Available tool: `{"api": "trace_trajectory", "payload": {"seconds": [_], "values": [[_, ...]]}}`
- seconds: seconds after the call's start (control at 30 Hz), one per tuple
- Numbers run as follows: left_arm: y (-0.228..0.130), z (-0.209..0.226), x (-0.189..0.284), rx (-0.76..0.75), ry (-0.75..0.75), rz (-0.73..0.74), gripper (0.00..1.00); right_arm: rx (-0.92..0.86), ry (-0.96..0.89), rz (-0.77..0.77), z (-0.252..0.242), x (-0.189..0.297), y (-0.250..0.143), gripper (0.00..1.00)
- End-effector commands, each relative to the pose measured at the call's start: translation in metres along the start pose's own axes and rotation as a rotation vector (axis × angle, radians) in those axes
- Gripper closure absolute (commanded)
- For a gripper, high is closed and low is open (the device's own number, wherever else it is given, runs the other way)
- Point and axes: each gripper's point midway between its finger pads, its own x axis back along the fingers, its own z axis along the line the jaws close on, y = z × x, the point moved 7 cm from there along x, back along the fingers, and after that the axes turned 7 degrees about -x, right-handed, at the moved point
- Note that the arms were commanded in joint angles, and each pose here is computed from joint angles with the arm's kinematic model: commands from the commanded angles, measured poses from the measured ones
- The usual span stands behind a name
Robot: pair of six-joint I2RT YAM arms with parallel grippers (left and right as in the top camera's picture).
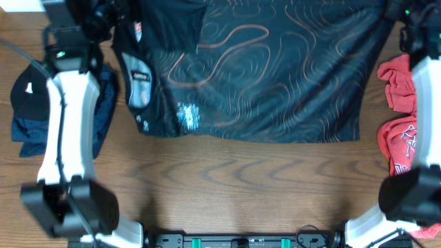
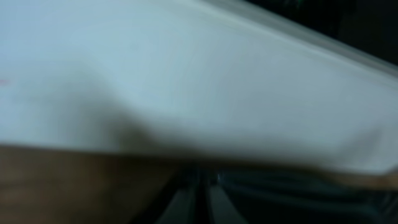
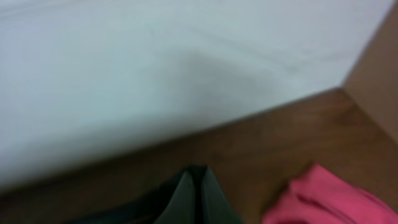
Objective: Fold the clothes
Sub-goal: 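Lift the jersey with both grippers and swing it up to flatten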
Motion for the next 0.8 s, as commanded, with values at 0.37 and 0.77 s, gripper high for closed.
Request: {"api": "trace_trajectory", "payload": {"seconds": [0.37,0.77], "values": [[0.129,-0.004,0.029,0.012,-0.103,-0.512,0.94,-0.120,0.083,-0.440,0.013,0.036,0.112,0.99],[0.047,-0.017,0.035,0.172,-0.169,0.169,0.94,0.014,-0.270,-0.037,-0.032,0.041,0.054,0.99]]}}
